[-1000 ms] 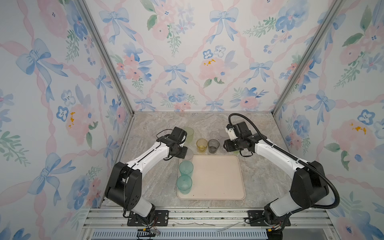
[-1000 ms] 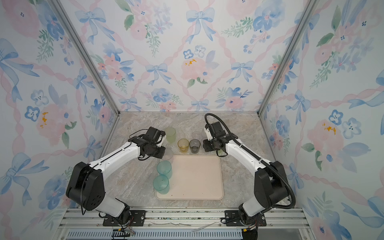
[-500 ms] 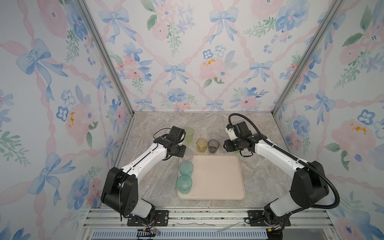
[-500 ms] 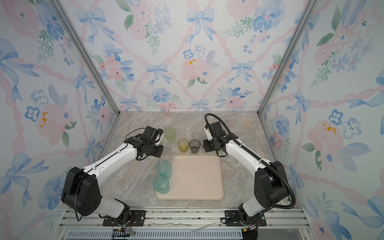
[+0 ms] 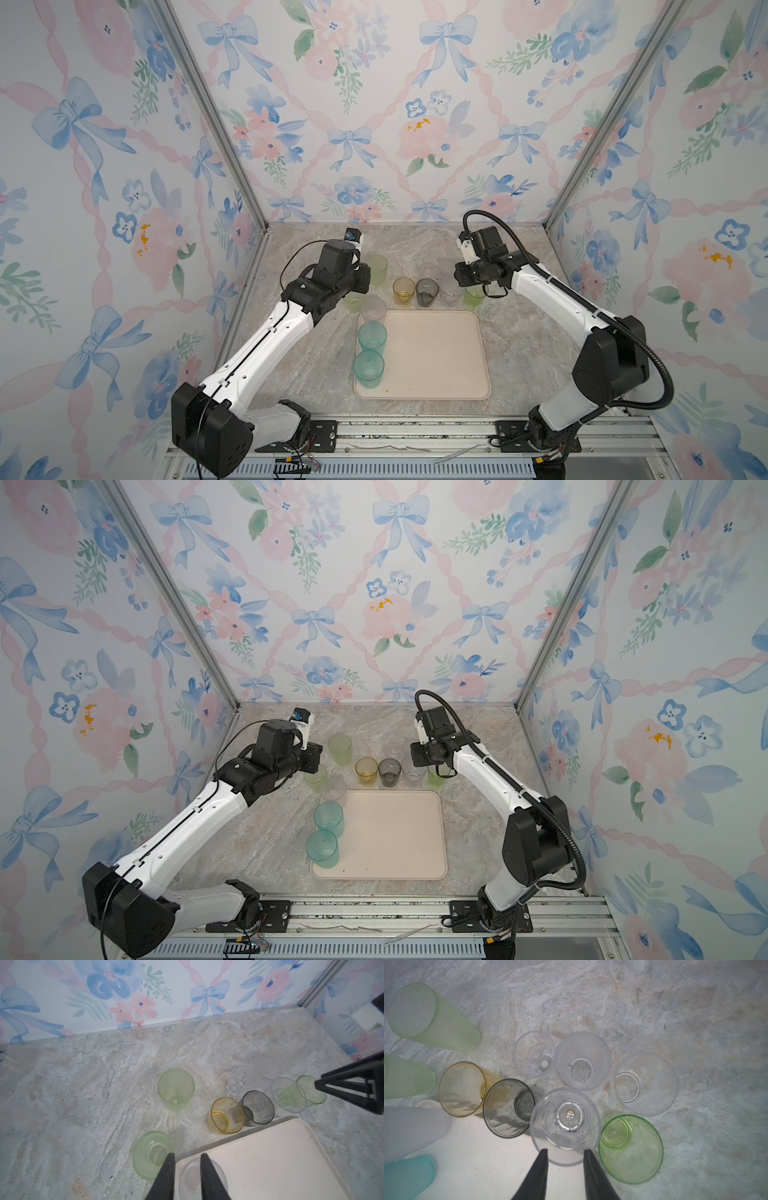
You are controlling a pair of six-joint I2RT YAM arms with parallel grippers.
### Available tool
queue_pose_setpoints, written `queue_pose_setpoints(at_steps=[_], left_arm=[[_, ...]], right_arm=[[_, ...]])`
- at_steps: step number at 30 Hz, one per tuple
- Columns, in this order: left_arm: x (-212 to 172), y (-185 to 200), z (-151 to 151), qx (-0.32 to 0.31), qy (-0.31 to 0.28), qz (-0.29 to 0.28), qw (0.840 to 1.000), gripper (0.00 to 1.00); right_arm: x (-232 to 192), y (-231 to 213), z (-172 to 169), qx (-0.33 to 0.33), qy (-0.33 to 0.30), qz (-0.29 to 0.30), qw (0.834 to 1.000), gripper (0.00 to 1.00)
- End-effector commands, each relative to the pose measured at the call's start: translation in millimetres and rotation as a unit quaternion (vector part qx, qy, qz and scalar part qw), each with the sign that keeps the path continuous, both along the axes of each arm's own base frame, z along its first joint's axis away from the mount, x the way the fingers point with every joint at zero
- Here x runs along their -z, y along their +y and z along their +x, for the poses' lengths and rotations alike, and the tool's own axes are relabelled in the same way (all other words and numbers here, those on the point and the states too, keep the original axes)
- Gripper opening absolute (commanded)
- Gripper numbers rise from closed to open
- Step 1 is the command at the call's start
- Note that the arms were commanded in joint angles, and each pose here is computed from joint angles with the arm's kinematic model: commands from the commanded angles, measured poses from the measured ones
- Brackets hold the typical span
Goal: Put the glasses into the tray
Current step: 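Open the left gripper and lift it while the right gripper reaches toward the clear cups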
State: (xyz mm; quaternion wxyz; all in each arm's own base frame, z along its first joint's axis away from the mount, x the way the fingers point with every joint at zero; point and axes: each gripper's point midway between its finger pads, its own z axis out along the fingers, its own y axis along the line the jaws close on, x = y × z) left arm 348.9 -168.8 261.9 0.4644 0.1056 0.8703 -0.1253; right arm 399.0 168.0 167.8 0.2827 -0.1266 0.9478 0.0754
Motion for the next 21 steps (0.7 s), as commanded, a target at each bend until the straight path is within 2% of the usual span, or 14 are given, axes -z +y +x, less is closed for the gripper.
queue_pose_setpoints(at_steps=[1,7,21], left_arm=[[2,-13,7,-0.005,-0.033,-0.049,0.998,0.26],[20,-27,13,0.005,-0.020,-0.035,0.999,0.27],[33,-34,22,0.020,-0.011,-0.007,1.000,0.28]], right_arm=[[22,-14,1,0.007,0.043,-0.053,0.998,0.30],[34,-25,9,0.022,0.061,-0.095,0.993,0.29],[50,-30,17,0.028,0.081,-0.108,0.990,0.29]])
